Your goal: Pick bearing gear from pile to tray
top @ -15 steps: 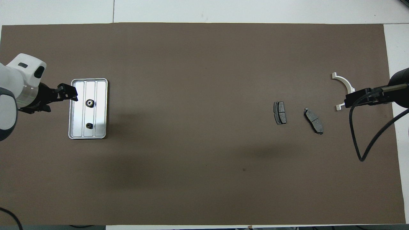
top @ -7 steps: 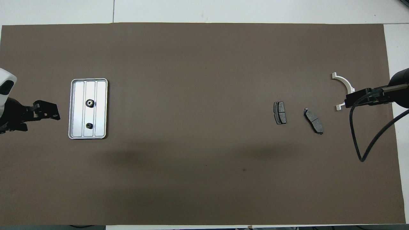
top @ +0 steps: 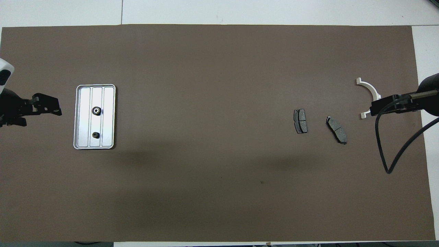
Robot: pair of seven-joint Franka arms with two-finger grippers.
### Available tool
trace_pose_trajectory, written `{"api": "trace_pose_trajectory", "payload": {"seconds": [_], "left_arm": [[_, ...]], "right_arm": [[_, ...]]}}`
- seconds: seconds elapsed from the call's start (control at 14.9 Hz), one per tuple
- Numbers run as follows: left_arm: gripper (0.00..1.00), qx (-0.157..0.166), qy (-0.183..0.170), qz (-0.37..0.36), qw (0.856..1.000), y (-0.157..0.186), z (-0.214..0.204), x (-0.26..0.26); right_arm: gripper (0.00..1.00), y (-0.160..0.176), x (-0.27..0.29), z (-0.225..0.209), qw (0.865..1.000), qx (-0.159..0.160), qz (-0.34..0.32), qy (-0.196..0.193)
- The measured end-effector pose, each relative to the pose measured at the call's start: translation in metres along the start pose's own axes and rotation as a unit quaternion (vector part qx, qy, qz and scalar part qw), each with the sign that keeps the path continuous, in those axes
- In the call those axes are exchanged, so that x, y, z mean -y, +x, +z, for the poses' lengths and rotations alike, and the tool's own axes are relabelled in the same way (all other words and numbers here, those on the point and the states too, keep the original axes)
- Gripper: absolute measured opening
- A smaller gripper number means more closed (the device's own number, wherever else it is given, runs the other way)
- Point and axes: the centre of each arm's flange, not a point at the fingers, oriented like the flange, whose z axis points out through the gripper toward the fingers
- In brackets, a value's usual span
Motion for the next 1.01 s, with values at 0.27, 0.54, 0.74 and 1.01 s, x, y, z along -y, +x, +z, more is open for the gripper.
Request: {"api": "trace_pose_trajectory", "payload": {"seconds": [0.27,0.54,0.74,1.01], "left_arm": [[1.00,0.010,-0.010,0.004,1.000,0.010,-0.003,-0.002],[1.00,0.019,-0.008,0.026,0.999,0.005,-0.009,-0.002],[1.00,0.020,-0.008,0.031,0.999,0.003,-0.012,-0.004],[1.00,0.020,-0.008,0.035,0.999,0.003,-0.012,-0.007]], "right_arm": [[1.00,0.000,0.000,0.000,1.000,0.000,0.000,0.000],[1.00,0.000,-0.001,0.000,1.000,0.000,0.001,0.000],[1.00,0.000,-0.001,0.000,1.000,0.000,0.001,0.000],[1.00,0.000,-0.001,0.000,1.000,0.000,0.001,0.000]]}}
